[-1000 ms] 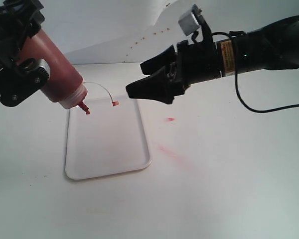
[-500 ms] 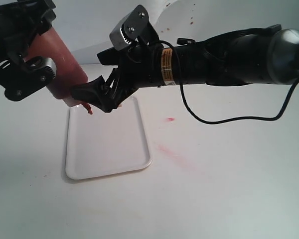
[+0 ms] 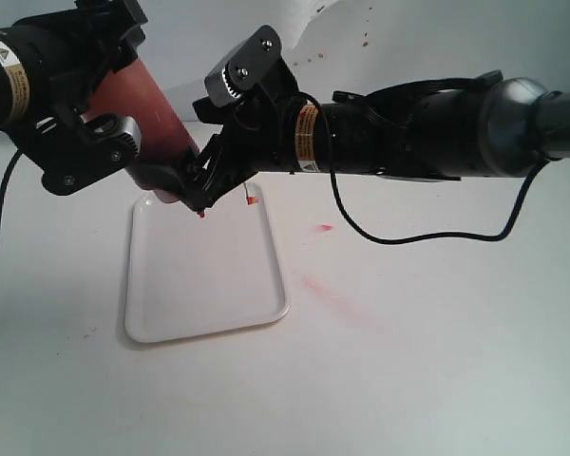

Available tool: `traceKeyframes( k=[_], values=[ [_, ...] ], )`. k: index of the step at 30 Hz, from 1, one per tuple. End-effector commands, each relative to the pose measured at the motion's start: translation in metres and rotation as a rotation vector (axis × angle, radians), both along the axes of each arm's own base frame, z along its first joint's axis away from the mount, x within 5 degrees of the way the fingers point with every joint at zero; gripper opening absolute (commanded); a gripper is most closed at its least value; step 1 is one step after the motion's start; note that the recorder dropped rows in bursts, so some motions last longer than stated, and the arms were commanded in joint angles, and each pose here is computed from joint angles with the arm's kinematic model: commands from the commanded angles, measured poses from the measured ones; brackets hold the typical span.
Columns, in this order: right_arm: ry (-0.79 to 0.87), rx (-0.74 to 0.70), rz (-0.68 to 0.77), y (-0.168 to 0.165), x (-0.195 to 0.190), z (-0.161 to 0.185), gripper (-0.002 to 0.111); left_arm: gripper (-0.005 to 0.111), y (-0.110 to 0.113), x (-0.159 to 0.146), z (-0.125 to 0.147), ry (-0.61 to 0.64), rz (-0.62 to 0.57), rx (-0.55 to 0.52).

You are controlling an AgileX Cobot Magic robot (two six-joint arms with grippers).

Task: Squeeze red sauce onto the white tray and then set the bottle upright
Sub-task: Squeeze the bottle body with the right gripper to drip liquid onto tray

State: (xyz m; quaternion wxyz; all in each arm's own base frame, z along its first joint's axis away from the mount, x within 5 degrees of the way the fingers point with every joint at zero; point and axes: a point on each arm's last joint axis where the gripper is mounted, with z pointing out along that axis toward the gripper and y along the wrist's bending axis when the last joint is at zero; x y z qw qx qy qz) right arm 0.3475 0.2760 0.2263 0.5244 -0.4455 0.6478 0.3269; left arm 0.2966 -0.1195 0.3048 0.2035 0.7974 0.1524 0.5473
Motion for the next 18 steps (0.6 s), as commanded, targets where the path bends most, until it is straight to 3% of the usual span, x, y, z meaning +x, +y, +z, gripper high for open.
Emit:
traceKeyframes(
  k=[1, 14, 18],
  values=[
    [-0.011, 0.034, -0.039, 0.001, 0.004, 0.000, 0.105, 0.000, -0.002, 0.001, 0.005, -0.015, 0.003, -0.012],
    [-0.020, 0.022, 0.014, 0.030, 0.000, -0.009, 0.105, 0.000, -0.004, 0.005, -0.003, 0.006, 0.003, -0.001],
    [-0.018, 0.026, 0.002, 0.034, 0.001, -0.008, 0.094, 0.000, -0.004, 0.005, -0.003, 0.006, 0.005, -0.001]
  ],
)
